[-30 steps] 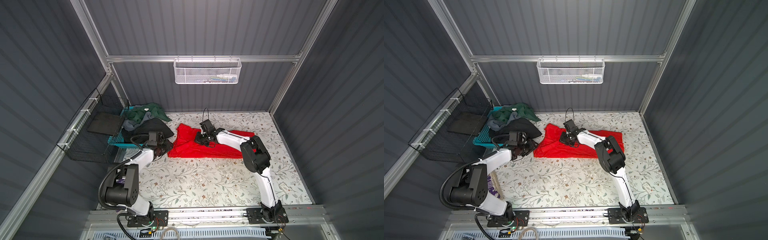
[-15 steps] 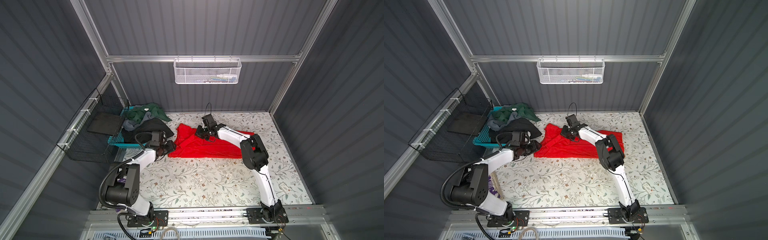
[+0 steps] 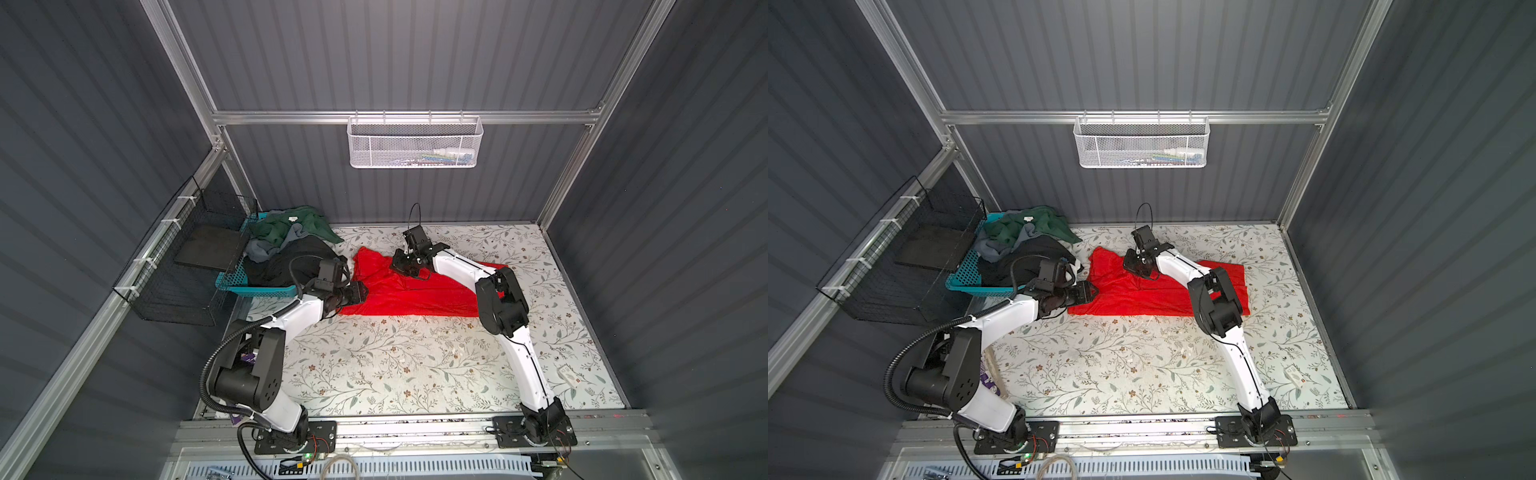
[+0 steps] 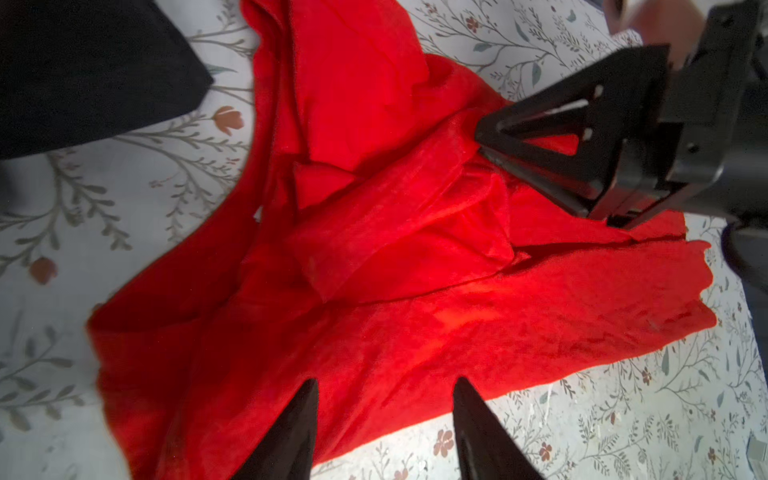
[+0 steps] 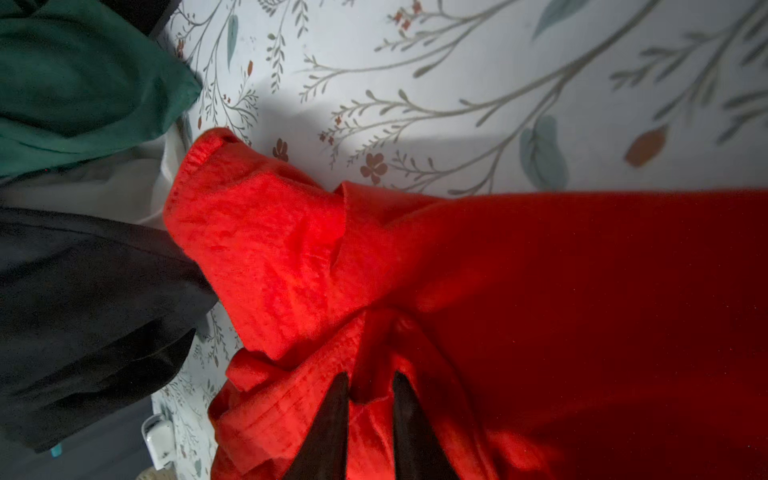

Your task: Fold and stack the t-shirts

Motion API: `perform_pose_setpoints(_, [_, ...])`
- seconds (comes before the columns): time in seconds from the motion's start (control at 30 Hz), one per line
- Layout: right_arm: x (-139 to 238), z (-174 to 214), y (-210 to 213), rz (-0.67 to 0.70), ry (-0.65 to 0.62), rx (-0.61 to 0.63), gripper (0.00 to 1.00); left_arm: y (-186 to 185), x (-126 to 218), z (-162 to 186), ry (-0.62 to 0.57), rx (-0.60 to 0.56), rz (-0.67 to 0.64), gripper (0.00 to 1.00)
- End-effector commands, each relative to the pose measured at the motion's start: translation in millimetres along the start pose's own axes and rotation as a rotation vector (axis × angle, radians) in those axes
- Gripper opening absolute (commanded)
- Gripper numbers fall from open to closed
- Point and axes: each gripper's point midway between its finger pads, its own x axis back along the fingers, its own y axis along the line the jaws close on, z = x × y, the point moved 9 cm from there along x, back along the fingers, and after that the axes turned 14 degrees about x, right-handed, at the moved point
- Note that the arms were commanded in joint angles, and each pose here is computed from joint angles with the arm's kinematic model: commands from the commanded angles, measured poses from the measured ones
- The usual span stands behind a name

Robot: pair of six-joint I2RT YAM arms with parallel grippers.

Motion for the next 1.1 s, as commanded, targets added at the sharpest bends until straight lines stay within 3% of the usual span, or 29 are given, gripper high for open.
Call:
perform_pose_setpoints(0.0, [25.5, -17.7, -1.0, 0.021, -0.043, 0.037, 0.26, -8.1, -6.4, -4.4, -0.006, -0.074, 0.016, 0.53])
perform_pose_setpoints(0.23, [90.2, -35.5, -16.4, 0.099, -0.149, 0.053, 0.46, -9.1, -26.6, -4.6, 0.027, -0.102, 0.007, 0.52])
perform_pose_setpoints(0.37, [140.5, -28.0, -26.6, 0.132, -0.213, 0.041, 0.48, -5.9, -44.6, -9.1, 0.057, -0.090, -0.029, 0.51])
perform_pose_setpoints(0.53, [182.7, 9.2, -43.2, 0.227, -0.237, 0.042, 0.48, -4.9, -65.8, -16.5, 0.077, -0.115, -0.052, 0.51])
perform_pose_setpoints(0.8, [205.4, 72.9, -89.3, 0.381, -0.168, -0.012, 0.48, -6.4, -80.2, -33.6, 0.021, -0.099, -0.099, 0.51])
perform_pose_setpoints(1.07, [202.2, 99.1, -111.2, 0.430, -0.104, -0.061, 0.45, -7.5, -89.5, -46.9, -0.046, -0.098, -0.131, 0.50])
